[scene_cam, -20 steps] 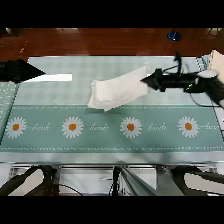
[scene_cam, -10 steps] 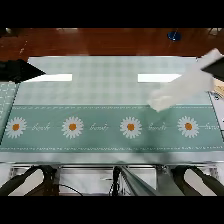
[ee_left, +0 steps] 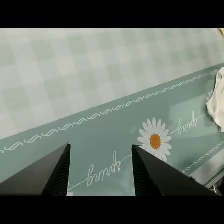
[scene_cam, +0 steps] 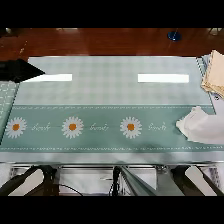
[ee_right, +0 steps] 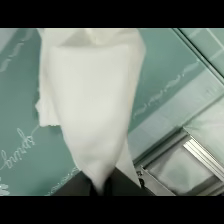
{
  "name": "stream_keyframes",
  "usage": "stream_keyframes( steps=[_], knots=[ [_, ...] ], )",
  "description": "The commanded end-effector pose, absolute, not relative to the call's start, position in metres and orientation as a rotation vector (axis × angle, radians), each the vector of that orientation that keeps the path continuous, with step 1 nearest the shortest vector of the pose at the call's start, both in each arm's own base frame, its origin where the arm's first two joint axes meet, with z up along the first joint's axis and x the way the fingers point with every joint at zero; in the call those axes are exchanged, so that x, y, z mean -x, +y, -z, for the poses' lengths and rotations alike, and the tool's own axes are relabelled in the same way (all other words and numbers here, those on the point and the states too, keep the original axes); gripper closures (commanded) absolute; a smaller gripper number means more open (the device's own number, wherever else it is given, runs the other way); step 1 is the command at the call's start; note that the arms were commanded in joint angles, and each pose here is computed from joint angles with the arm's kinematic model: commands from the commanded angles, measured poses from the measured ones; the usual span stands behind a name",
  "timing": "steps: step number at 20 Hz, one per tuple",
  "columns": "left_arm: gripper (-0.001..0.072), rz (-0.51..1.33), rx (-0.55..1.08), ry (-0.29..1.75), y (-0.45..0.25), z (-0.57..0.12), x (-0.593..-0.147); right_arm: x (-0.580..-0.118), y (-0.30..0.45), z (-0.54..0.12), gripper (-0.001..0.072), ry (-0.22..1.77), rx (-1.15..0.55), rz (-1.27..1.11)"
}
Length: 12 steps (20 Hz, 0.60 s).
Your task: Fold the shirts.
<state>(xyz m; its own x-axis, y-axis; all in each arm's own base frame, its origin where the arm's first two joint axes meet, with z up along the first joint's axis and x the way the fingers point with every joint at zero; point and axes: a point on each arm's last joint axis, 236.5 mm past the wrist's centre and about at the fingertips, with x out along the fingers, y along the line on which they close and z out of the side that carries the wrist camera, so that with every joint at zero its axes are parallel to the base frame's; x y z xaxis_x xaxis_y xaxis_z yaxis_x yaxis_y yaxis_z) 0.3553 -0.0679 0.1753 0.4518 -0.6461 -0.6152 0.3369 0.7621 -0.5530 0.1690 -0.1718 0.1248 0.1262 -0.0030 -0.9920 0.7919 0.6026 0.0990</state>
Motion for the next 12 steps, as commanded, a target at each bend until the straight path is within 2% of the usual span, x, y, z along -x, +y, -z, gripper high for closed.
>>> stream_keyframes(
  steps=[1, 4, 6, 12],
  knots=[
    [0.0225, 0.605, 0.38, 0.894, -0.065, -0.177, -0.361, -0.094, -0.177, -0.076, 0.0692, 1.59, -0.795, 0.839],
    [0.0225, 0.601, 0.381, 0.889, -0.064, -0.177, -0.363, -0.012, -0.19, -0.055, 0.0692, 1.858, -0.692, 1.038],
    [0.0226, 0.601, 0.382, 0.889, -0.064, -0.177, -0.363, 0.027, -0.195, -0.047, 0.0692, 1.943, -0.682, 1.121],
    [0.0226, 0.599, 0.385, 0.889, -0.064, -0.178, -0.363, 0.083, -0.174, -0.011, 0.0692, 1.918, -0.947, 1.232]
  ],
)
